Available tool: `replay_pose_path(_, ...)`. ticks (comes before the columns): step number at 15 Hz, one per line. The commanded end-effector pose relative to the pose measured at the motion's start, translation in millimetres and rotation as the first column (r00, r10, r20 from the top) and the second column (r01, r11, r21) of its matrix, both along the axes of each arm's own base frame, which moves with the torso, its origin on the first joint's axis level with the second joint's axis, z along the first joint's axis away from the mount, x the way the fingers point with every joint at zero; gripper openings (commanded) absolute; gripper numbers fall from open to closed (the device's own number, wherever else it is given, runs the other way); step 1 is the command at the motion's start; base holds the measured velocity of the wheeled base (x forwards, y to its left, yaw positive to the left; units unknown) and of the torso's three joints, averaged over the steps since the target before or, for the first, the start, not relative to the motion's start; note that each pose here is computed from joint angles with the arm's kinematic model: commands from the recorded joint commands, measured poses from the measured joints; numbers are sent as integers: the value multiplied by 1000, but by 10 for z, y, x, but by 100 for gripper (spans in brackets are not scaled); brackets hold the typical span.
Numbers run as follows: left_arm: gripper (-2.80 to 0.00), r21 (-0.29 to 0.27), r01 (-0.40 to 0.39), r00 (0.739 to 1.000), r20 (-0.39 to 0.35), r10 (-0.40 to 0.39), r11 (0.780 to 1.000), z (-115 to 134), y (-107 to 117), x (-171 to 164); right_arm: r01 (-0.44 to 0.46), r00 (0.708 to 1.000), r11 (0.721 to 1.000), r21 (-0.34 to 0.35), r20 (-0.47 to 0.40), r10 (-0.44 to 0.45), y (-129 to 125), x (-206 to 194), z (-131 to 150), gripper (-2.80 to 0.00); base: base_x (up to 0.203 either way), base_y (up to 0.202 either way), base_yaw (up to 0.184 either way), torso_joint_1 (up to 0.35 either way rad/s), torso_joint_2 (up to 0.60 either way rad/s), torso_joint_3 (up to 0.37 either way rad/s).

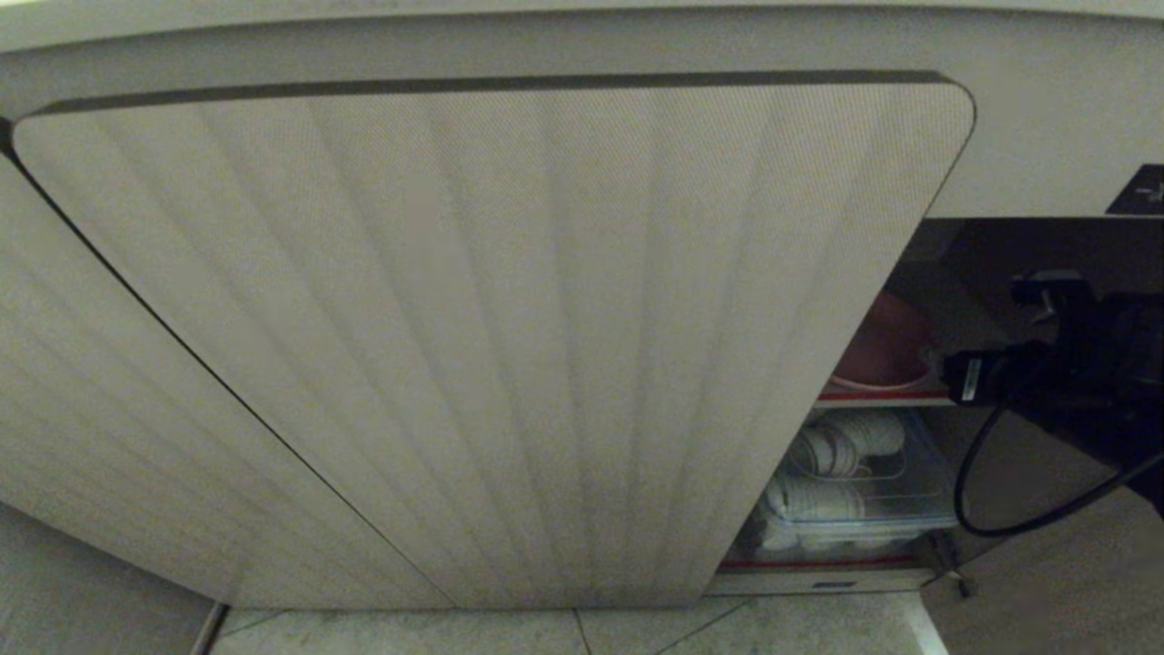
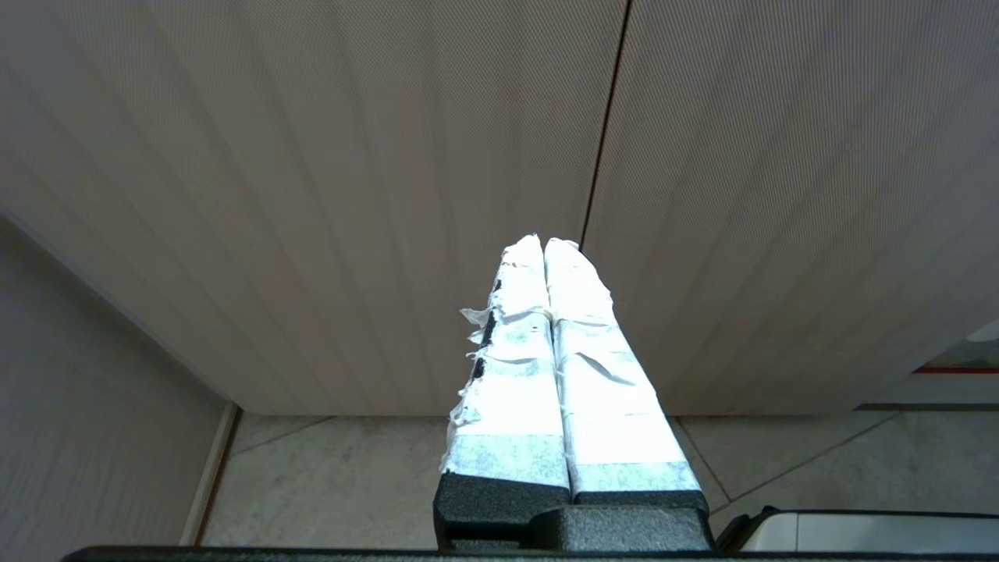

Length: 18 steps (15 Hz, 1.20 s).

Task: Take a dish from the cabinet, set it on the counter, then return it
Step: Take the plate from the cabinet

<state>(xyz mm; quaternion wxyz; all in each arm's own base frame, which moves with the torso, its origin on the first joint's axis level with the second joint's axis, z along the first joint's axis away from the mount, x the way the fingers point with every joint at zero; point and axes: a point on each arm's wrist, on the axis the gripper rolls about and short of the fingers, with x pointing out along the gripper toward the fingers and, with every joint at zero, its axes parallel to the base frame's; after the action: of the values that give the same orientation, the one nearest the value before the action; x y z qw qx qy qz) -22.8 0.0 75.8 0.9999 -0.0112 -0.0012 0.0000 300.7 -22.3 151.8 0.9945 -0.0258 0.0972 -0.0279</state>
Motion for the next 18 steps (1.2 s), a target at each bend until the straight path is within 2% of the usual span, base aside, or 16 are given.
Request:
replay_pose_path(1, -280, -1, 0, 1000, 1, 0, 1000, 0, 0, 0, 0, 1000, 1000, -1, 0, 0, -3, 24, 49, 0, 0, 0, 0, 0, 0, 0)
replay_pose_path(5, -280, -1, 0, 1000, 1, 0, 1000, 0, 0, 0, -5, 1000, 1000, -28, -19, 5, -9, 47, 70, 0, 0, 0, 0, 0, 0, 0)
replay_pose_path(18, -280, -1, 0, 1000, 1, 0, 1000, 0, 0, 0, -4, 997, 1000, -23, -80, 2, -22, 144, 190, 0, 0, 0, 0, 0, 0, 0)
